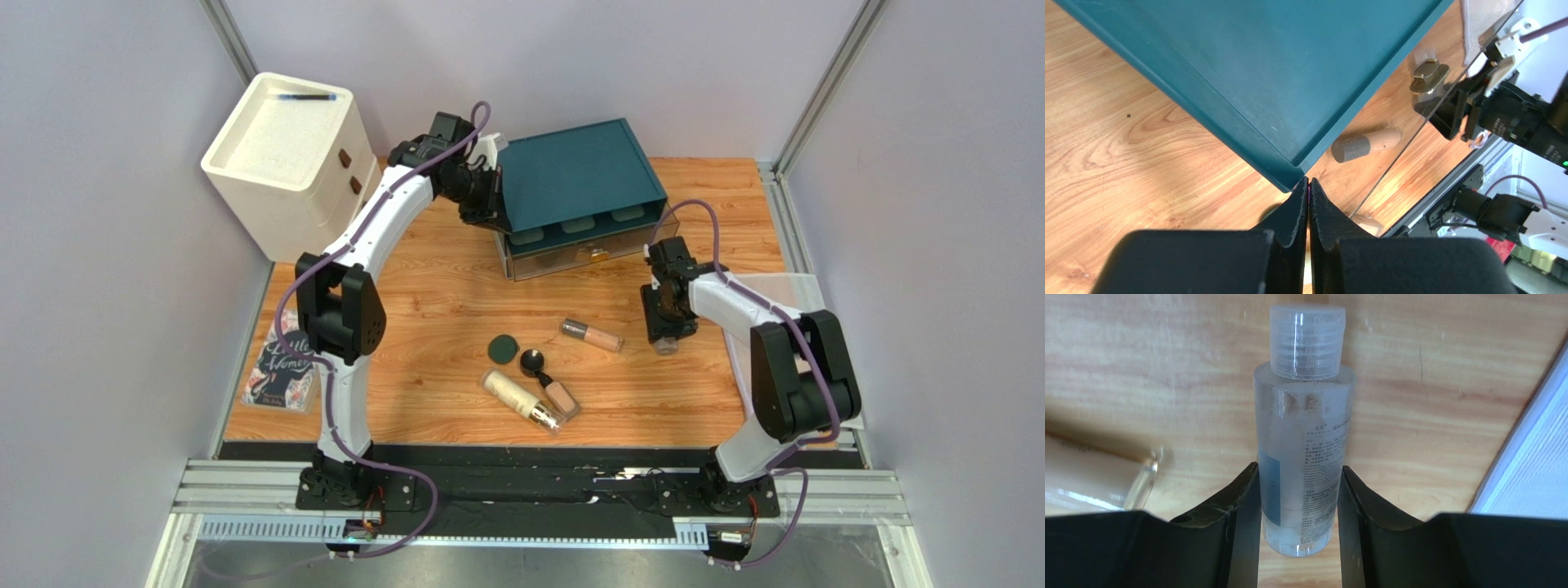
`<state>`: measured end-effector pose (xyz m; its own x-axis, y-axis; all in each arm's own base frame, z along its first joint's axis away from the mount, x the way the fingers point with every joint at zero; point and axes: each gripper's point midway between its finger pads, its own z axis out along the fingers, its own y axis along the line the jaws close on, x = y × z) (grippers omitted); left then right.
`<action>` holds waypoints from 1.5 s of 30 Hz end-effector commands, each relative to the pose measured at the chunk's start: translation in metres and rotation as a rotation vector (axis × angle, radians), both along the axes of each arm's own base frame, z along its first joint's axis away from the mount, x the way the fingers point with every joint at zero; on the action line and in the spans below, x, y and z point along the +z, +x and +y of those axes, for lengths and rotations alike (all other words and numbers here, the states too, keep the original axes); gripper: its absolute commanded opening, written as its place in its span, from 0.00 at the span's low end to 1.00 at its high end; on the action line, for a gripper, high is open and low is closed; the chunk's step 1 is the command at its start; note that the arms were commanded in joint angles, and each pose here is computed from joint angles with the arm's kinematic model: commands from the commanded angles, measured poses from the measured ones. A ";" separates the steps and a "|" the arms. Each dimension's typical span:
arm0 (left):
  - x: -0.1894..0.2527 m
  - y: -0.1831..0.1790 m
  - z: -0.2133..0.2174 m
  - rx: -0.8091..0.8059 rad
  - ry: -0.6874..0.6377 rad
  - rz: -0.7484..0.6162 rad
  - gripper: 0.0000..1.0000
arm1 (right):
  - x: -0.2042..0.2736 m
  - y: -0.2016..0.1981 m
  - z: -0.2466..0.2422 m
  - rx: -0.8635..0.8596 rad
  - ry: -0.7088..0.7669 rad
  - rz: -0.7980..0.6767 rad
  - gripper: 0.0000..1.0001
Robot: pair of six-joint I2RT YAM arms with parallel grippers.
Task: Organize the makeup
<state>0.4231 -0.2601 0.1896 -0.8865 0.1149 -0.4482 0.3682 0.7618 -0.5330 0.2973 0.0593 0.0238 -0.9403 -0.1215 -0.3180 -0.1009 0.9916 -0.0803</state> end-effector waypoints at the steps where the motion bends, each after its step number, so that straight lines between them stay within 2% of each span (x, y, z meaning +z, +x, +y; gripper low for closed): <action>1: 0.057 -0.007 -0.011 -0.071 -0.061 -0.160 0.05 | 0.040 0.002 0.007 -0.006 0.055 -0.113 0.00; 6: 0.062 -0.016 -0.024 -0.121 -0.066 -0.188 0.05 | 0.098 0.009 0.003 0.005 0.057 -0.256 0.00; 11: 0.043 -0.026 -0.030 -0.160 -0.047 -0.162 0.05 | 0.138 0.018 0.006 0.025 0.083 -0.344 0.00; 25: -0.010 -0.031 -0.032 -0.194 0.010 -0.078 0.05 | 0.240 0.097 0.064 0.100 0.311 -0.610 0.00; 33: -0.021 -0.044 -0.039 -0.244 0.013 -0.058 0.05 | 0.256 0.135 0.109 0.167 0.372 -0.641 0.00; 45: -0.010 -0.071 -0.046 -0.299 -0.014 -0.075 0.05 | 0.238 0.144 0.155 0.242 0.415 -0.593 0.00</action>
<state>0.3723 -0.2996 0.1536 -0.8201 0.3313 -0.4667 0.5536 0.6656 -0.5005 0.4284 0.1991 0.2292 -0.6360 -0.1040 -0.7647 -0.3433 0.9255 0.1597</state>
